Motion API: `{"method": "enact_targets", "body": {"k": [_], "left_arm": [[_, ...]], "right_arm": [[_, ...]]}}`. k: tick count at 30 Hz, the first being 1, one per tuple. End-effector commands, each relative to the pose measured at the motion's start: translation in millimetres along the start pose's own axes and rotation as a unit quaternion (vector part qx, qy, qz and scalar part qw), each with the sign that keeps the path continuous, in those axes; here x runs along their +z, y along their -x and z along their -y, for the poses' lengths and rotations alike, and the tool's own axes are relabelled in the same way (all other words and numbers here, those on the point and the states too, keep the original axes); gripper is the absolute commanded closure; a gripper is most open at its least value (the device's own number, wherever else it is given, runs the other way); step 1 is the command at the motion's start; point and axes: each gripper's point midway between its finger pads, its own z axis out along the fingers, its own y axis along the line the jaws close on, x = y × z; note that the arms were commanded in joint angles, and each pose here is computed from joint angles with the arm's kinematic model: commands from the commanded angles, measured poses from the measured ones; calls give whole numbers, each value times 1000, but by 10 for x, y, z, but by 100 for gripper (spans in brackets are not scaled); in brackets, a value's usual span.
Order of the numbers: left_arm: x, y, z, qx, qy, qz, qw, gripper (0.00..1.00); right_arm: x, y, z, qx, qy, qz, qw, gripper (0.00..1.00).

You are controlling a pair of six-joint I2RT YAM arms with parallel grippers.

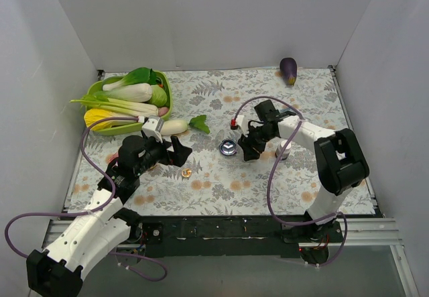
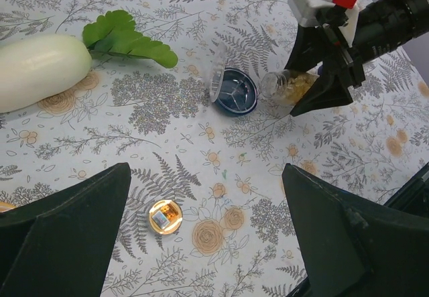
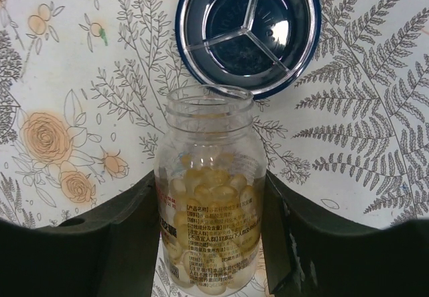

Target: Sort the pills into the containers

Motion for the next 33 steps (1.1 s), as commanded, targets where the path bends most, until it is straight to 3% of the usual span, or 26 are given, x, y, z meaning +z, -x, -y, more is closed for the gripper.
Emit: {"method": "enact_targets", "body": {"k": [1, 11, 33], "left_arm": [[-19, 93, -11, 12, 5, 14, 1000, 2], [-30, 109, 7, 15, 1, 16, 1000, 2], [-47, 126, 30, 19, -4, 18, 1000, 2]], "right_arm": [[-47, 46, 92, -8, -11, -49, 999, 99], [-14, -76, 77, -7, -3, -112, 994, 99], [-85, 76, 109, -32, 3, -162, 986, 99]]}}
